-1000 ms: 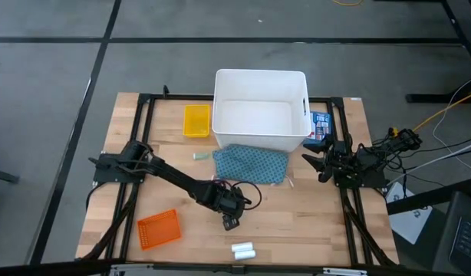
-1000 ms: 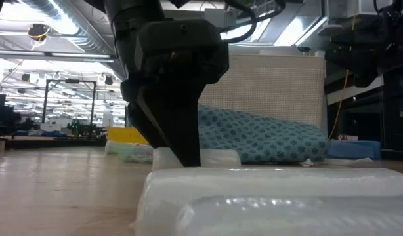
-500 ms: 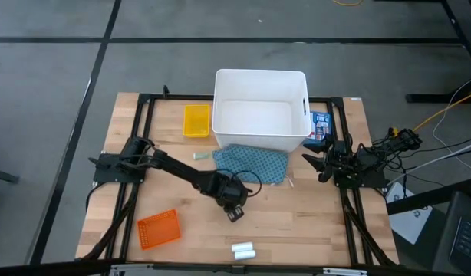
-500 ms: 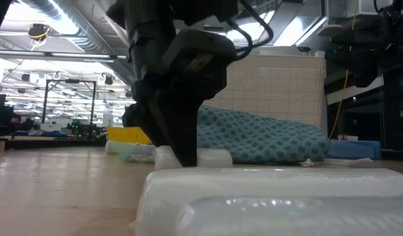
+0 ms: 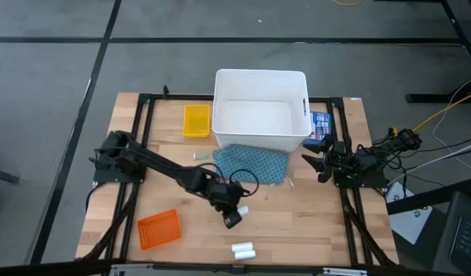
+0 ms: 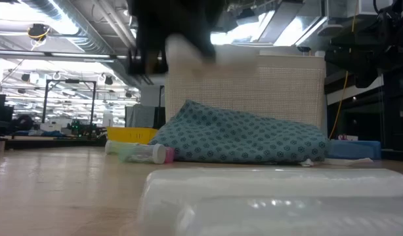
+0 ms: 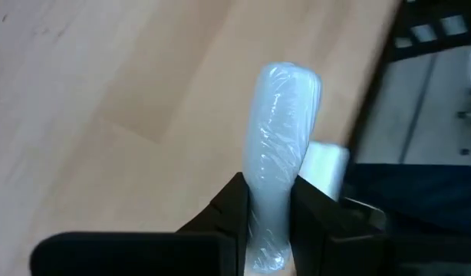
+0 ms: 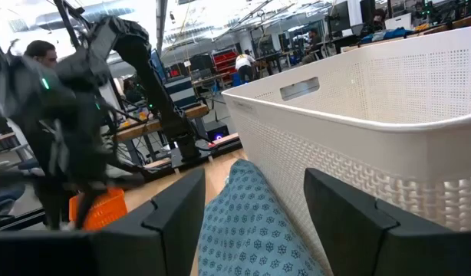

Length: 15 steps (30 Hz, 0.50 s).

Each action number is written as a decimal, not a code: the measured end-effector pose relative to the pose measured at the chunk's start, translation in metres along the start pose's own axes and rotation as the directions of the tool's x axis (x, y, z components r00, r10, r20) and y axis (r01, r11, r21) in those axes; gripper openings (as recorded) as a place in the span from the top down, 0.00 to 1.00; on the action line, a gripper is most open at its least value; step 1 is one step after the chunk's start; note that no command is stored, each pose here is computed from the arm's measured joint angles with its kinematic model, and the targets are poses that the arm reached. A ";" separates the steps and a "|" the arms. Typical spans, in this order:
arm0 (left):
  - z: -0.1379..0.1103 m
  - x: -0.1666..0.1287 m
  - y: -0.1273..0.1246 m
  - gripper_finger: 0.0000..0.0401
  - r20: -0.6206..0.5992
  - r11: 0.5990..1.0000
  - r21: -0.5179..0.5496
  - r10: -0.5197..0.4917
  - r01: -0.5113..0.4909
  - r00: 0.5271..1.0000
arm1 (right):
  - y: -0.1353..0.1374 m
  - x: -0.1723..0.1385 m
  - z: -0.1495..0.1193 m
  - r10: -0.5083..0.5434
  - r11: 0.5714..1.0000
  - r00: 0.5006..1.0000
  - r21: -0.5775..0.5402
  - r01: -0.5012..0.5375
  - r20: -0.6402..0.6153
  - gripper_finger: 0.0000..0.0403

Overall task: Pick & place medical supplies in basket/bin
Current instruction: Put the top white gauze into the orange bin

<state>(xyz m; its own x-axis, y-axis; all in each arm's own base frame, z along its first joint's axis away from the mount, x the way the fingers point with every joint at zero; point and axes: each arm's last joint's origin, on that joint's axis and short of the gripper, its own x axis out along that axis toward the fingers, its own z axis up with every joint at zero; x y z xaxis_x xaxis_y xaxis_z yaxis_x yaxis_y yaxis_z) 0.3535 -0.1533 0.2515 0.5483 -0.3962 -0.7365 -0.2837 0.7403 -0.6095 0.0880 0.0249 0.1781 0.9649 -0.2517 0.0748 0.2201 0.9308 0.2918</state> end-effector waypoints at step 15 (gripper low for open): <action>-0.110 -0.102 -0.037 0.85 -0.336 0.987 -0.126 0.054 -0.102 0.940 | 0.000 0.000 -0.002 -0.003 1.000 1.000 -0.014 0.003 -0.014 0.44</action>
<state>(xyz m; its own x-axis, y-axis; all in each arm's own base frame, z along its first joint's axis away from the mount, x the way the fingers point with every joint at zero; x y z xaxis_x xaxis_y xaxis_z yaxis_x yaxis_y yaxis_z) 0.2221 -0.2003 0.3171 0.2355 -0.5154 -0.8239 -0.4352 0.7021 -0.5636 0.0881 0.0250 0.1764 0.9662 -0.2507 0.0604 0.2247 0.9336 0.2791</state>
